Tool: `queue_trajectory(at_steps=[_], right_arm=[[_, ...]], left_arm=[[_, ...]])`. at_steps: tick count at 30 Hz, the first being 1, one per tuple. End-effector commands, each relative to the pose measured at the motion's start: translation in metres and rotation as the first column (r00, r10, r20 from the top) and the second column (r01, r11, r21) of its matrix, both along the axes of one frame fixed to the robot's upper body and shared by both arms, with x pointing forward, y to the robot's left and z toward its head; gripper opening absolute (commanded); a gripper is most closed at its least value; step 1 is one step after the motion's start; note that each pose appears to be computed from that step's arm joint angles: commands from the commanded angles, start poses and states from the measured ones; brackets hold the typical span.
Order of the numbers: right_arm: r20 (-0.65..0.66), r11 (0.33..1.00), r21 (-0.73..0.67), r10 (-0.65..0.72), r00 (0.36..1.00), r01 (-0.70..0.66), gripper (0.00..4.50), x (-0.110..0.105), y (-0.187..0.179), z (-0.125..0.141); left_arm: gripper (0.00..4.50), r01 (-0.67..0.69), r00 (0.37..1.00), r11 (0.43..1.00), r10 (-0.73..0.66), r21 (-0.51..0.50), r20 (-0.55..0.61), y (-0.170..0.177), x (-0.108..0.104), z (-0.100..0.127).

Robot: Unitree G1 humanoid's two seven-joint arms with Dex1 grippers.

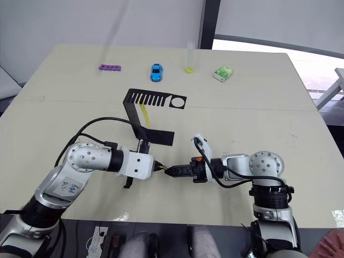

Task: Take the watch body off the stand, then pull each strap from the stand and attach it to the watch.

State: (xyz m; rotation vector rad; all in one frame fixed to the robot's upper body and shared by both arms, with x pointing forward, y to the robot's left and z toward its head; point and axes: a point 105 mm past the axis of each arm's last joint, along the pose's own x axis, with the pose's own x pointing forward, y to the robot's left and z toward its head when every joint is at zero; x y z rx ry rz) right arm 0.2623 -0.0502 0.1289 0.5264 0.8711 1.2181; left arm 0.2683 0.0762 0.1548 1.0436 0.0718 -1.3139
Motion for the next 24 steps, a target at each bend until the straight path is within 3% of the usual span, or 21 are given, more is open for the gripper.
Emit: queue_trajectory(at_steps=[1, 3, 7, 11, 14, 16, 17, 19, 22, 24], right_arm=[[0.020, 0.992, 0.058, 0.108, 0.994, -0.109, 1.52, -0.016, 0.015, 0.010], [0.030, 0.993, 0.046, 0.105, 0.994, -0.106, 1.52, -0.015, 0.012, 0.011], [0.061, 0.995, 0.042, 0.091, 0.994, -0.094, 1.52, -0.013, 0.006, 0.014], [0.287, 0.996, 0.046, 0.055, 0.956, -0.071, 1.52, -0.008, 0.002, 0.029], [0.614, 0.995, -0.014, 0.086, 0.785, -0.098, 1.52, -0.007, -0.005, 0.041], [0.775, 0.987, -0.093, 0.153, 0.613, -0.130, 1.52, -0.009, -0.010, 0.041], [0.850, 0.981, -0.145, 0.191, 0.491, -0.130, 1.52, -0.008, -0.013, 0.041], [0.914, 0.967, -0.216, 0.249, 0.319, -0.138, 1.52, -0.008, -0.018, 0.038], [0.944, 0.950, -0.297, 0.307, 0.120, -0.097, 1.52, -0.004, -0.024, 0.039], [0.924, 0.921, -0.377, 0.381, 0.023, -0.096, 1.52, -0.006, -0.028, 0.033]], left_arm=[[1.92, 0.055, 0.998, 0.997, -0.052, -0.053, 0.045, 0.000, -0.015, 0.022], [2.94, 0.025, 0.998, 1.000, -0.025, -0.005, 0.051, 0.024, -0.018, 0.023], [4.46, -0.040, 0.999, 0.999, 0.041, 0.031, -0.013, 0.071, -0.034, 0.022], [4.50, -0.088, 0.996, 0.983, 0.083, -0.161, -0.037, 0.096, -0.044, 0.037], [4.50, -0.114, 0.991, 0.950, 0.089, -0.290, -0.098, 0.102, -0.053, 0.043], [4.50, -0.144, 0.987, 0.918, 0.107, -0.369, -0.118, 0.104, -0.054, 0.047], [4.50, -0.149, 0.986, 0.899, 0.105, -0.413, -0.128, 0.106, -0.054, 0.049], [4.50, -0.169, 0.982, 0.881, 0.115, -0.441, -0.147, 0.111, -0.055, 0.048], [4.50, -0.182, 0.979, 0.878, 0.122, -0.442, -0.161, 0.116, -0.058, 0.045], [4.50, -0.179, 0.979, 0.883, 0.117, -0.434, -0.167, 0.118, -0.060, 0.043]])
